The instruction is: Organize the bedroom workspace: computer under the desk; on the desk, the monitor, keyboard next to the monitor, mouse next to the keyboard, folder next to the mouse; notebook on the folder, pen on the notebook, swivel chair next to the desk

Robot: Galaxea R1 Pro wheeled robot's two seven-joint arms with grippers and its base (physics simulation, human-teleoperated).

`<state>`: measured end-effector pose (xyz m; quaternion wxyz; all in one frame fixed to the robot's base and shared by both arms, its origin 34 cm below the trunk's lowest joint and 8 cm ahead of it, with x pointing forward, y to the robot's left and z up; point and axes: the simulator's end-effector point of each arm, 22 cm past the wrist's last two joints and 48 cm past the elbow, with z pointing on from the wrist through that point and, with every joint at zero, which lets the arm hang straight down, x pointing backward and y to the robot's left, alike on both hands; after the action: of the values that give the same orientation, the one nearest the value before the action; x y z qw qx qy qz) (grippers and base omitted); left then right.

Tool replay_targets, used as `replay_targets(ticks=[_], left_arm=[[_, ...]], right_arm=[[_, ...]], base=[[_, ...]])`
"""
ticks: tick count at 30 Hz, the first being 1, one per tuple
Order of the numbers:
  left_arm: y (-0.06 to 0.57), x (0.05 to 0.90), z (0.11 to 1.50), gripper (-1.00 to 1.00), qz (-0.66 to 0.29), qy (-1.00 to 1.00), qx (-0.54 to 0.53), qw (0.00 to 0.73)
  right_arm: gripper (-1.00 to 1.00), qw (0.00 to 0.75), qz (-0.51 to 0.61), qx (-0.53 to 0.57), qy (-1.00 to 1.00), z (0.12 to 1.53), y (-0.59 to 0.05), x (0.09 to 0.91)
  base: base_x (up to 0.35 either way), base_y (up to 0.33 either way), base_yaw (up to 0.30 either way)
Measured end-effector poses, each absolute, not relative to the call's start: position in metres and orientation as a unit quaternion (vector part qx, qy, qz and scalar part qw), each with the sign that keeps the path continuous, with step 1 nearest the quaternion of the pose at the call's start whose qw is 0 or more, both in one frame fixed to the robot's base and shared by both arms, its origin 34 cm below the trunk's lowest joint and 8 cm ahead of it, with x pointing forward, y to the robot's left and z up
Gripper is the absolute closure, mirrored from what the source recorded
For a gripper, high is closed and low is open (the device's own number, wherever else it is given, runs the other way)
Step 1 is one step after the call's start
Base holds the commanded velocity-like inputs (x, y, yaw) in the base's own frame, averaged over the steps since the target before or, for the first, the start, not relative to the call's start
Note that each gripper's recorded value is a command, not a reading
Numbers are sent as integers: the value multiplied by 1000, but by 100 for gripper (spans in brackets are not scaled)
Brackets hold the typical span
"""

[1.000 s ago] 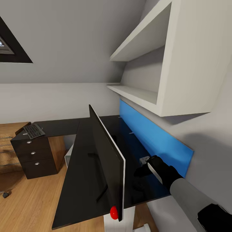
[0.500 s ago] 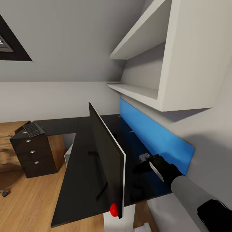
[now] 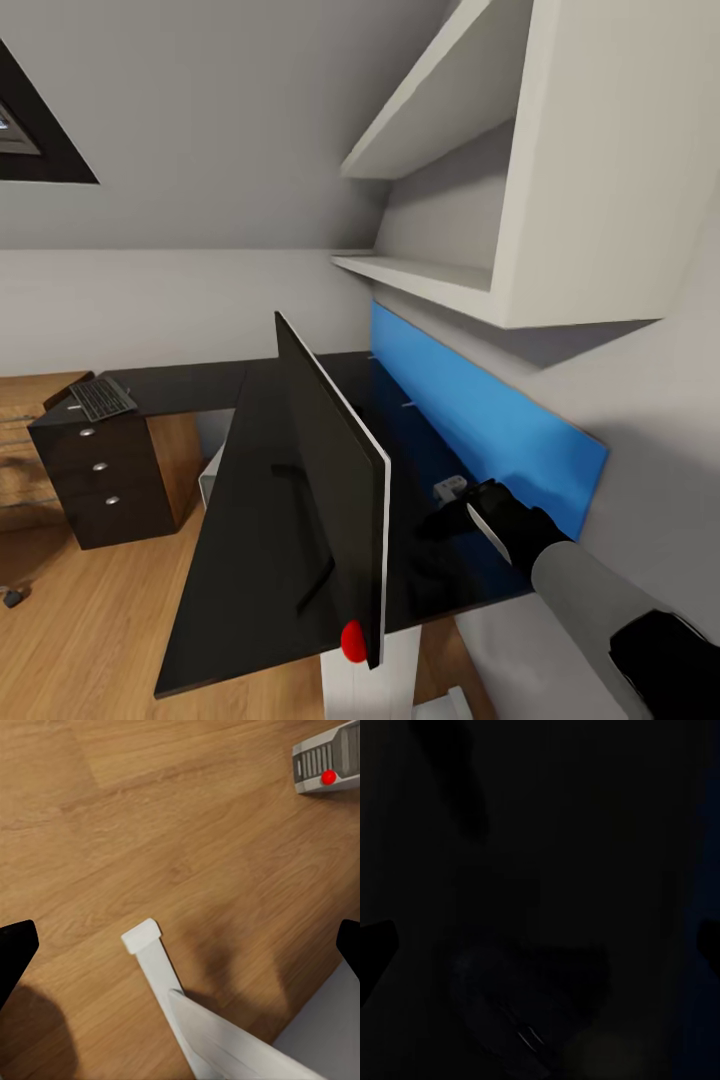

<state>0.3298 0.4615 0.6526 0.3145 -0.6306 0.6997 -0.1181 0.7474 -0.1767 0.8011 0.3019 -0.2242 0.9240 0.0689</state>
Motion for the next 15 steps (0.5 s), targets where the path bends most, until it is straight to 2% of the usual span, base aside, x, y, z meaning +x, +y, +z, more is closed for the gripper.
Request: replay_targets(ticks=[15], left_arm=[[459,330,651,-100,-123,696,-634,314]], right_arm=[[-100,293,81,-228,925,797,-165,742]], base=[[0,0,0]])
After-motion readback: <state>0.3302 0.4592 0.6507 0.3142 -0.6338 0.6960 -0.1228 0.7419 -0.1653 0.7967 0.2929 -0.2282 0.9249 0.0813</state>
